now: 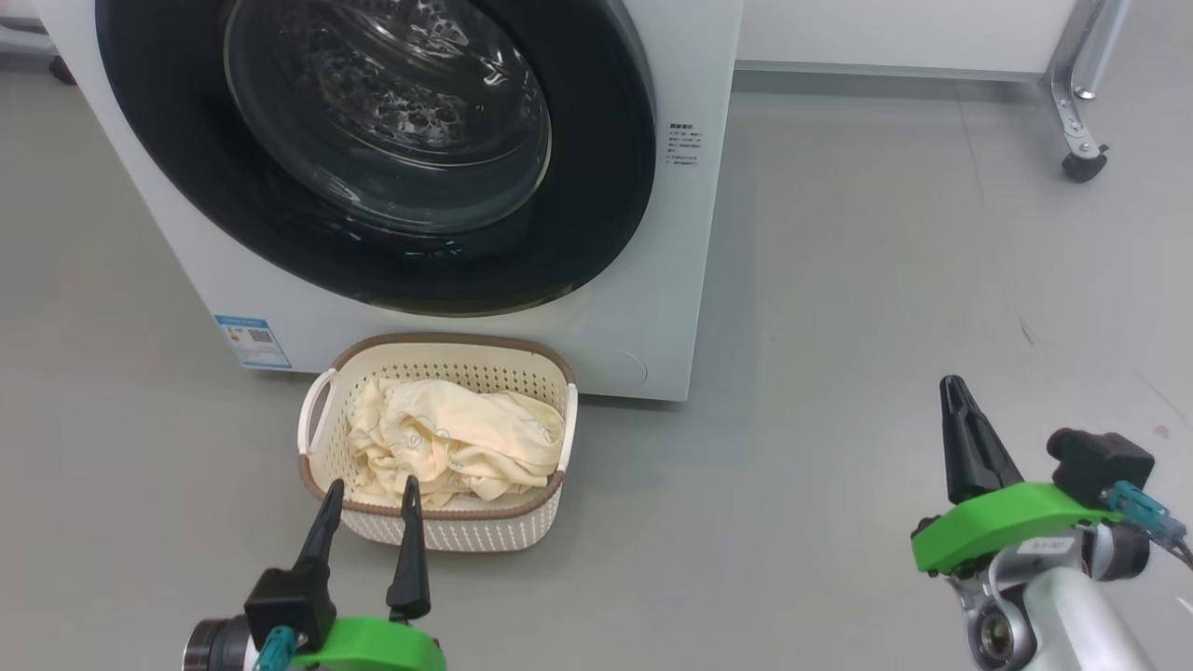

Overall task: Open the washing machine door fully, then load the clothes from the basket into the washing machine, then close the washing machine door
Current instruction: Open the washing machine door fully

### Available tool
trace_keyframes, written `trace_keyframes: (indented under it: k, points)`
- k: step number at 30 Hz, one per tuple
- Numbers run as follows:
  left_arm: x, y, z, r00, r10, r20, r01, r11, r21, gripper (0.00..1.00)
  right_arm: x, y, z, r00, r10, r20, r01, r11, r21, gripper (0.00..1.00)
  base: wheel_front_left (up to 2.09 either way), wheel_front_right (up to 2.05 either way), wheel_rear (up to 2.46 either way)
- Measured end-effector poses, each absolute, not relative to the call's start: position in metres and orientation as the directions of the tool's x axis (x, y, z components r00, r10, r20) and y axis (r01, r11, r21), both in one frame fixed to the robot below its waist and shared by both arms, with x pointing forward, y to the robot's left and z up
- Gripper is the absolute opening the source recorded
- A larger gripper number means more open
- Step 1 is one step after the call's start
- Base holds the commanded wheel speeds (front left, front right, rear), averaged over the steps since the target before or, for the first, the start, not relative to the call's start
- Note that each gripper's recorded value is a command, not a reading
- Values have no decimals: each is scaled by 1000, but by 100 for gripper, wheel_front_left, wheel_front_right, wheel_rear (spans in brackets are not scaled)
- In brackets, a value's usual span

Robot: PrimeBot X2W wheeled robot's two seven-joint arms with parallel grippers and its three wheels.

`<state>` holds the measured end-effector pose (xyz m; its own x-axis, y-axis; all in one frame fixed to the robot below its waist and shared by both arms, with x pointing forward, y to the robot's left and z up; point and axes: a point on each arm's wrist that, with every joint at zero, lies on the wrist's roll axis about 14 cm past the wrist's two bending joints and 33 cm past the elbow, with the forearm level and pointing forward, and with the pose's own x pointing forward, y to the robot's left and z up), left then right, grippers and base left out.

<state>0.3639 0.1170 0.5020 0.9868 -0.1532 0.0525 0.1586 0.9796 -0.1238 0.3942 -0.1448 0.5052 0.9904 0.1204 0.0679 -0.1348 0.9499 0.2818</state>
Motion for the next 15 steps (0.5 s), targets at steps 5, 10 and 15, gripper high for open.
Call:
trace_keyframes:
  k: [5,10,15]
  points:
    - [364,119,498,988,-147,40,151,981,-126,100,397,-143,495,995,89,39,-97,874,476,0,0,0,0]
    - [365,121,490,990,-142,16,143,981,-131,100,409,-146,487,999,38,4,-30,714,700,0,0,0,0]
    - [371,122,484,990,-140,-2,138,981,-139,100,438,-148,500,1000,4,17,-16,530,848,0,0,0,0]
